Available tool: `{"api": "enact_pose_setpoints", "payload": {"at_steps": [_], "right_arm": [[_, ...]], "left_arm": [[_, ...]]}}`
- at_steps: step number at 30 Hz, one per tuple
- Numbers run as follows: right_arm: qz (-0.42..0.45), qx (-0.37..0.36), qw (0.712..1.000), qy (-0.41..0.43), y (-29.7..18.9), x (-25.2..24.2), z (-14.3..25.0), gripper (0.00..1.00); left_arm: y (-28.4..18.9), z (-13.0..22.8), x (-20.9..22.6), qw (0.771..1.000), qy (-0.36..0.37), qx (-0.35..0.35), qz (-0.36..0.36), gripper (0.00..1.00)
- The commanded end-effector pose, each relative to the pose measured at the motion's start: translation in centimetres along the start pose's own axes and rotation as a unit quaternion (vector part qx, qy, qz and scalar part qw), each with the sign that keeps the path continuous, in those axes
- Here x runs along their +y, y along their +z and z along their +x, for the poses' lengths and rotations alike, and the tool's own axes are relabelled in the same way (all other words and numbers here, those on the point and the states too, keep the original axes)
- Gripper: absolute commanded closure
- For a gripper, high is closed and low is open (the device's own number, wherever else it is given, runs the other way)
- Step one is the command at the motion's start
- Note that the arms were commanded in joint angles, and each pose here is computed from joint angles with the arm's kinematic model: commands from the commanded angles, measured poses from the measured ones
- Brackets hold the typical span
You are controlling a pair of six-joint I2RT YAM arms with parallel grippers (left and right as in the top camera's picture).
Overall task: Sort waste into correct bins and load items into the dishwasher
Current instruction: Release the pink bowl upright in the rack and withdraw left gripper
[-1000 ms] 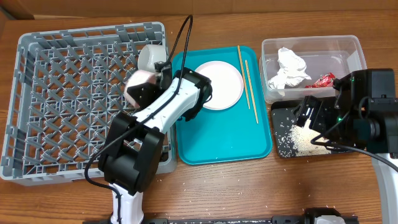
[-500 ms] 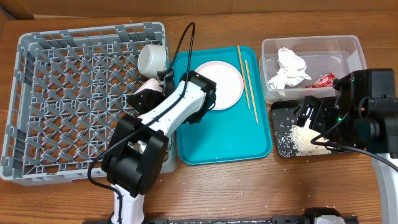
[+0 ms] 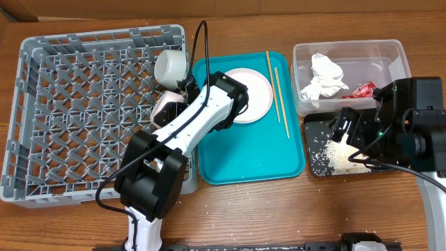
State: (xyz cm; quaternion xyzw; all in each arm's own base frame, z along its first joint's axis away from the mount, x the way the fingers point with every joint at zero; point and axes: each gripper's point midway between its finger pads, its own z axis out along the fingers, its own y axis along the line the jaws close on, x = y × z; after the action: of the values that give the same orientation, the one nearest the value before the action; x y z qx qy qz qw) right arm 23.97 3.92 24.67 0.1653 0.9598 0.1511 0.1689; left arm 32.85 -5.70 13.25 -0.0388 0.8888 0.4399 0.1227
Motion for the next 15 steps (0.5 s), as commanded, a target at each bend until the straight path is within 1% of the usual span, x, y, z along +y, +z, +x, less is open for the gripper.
{"api": "enact_pose_setpoints", "payload": {"at_steps": [1,6,11,15], "right_arm": [[-0.001,-0.015,1.0,-0.005,-0.6,0.2,-0.5,0.0],[-0.001,-0.015,1.0,-0.005,-0.6,0.2,-0.5,0.0],[-0.001,-0.015,1.0,-0.005,-0.6,0.2,-0.5,0.0],[-0.001,-0.015,1.0,-0.005,-0.6,0.2,-0.5,0.0]], "left_arm": [[-0.7,0.7,-3.2,0.995,0.048,0.034,0.079,0.41],[-2.0,-0.4,-6.5,0.983,0.064,0.029,0.169,0.4],[-4.8,-3.1,-6.9,0.972,0.061,-0.002,0.229,0.4],[-8.2,-5.3,-7.2,0.951,0.073,-0.032,0.299,0.4]]}}
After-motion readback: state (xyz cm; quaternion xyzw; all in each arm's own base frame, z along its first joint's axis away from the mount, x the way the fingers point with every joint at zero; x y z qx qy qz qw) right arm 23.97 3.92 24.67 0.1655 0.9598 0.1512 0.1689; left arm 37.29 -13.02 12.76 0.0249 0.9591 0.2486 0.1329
